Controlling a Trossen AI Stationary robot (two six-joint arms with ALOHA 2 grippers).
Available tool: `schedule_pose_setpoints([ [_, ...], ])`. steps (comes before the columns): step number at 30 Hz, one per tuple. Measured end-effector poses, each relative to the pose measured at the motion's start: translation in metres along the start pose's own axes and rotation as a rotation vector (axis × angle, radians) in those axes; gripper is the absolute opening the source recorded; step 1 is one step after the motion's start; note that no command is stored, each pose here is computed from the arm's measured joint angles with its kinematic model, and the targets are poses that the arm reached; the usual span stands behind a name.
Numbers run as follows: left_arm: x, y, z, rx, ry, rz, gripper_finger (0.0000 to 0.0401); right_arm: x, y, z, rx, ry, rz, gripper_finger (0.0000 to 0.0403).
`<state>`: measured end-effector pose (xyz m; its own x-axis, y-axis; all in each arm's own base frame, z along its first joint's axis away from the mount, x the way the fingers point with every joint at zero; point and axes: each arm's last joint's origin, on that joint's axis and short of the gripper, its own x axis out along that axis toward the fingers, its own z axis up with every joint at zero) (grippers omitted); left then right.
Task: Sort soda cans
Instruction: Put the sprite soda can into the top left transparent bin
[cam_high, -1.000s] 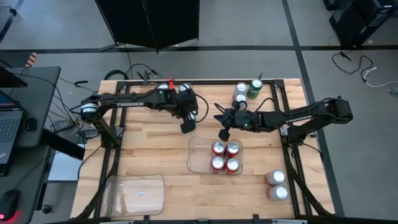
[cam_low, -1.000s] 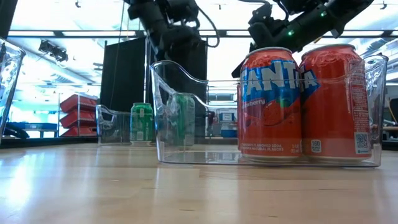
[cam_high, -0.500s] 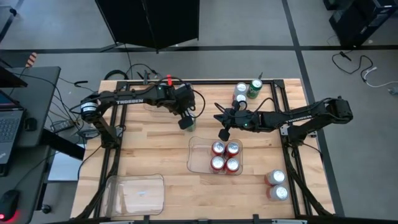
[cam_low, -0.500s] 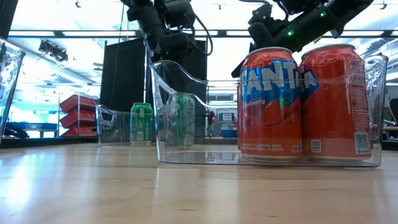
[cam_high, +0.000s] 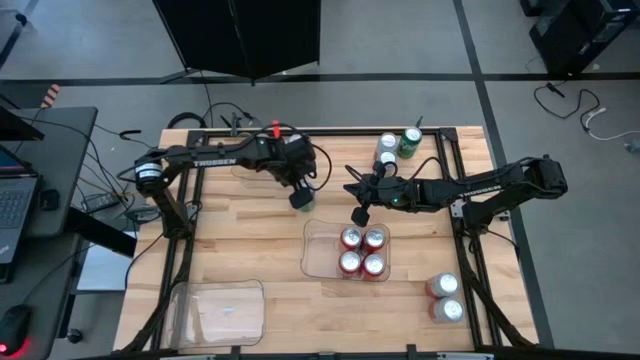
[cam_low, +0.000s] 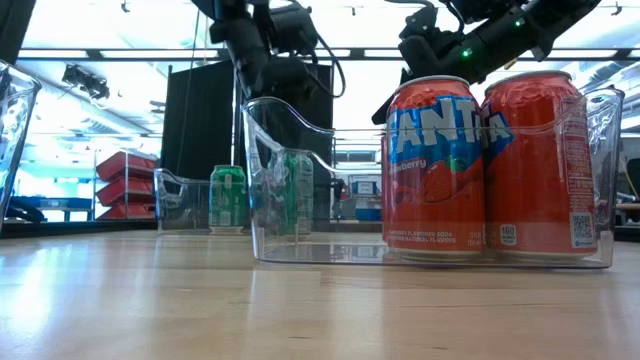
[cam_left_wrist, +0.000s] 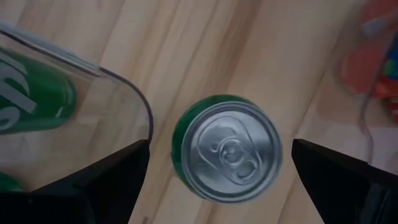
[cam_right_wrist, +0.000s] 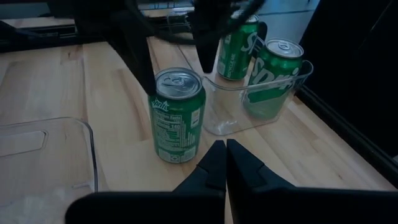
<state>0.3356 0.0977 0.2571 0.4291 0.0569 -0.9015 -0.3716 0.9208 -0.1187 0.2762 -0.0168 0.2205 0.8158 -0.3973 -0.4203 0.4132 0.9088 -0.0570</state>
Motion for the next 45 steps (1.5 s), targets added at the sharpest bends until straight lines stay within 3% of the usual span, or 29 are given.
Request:
schedule_pose_setpoints([
  [28,0.011,-0.002,-0.003,-0.028,0.057,0.013,0.0386,0.0,0.0,0.0,0.0,0.0,0.0,0.0],
  [32,0.015,-0.006,-0.009,-0.019,0.112,0.014,0.0341,0.0,0.0,0.0,0.0,0.0,0.0,0.0],
  [40,0.013,-0.006,-0.008,-0.012,0.101,0.002,0.0193,0.0,0.0,0.0,0.0,0.0,0.0,0.0],
  [45,0.013,-0.007,-0.008,-0.013,0.104,-0.02,0.0146,0.0,0.0,0.0,-0.001,0.0,0.0,0.0],
])
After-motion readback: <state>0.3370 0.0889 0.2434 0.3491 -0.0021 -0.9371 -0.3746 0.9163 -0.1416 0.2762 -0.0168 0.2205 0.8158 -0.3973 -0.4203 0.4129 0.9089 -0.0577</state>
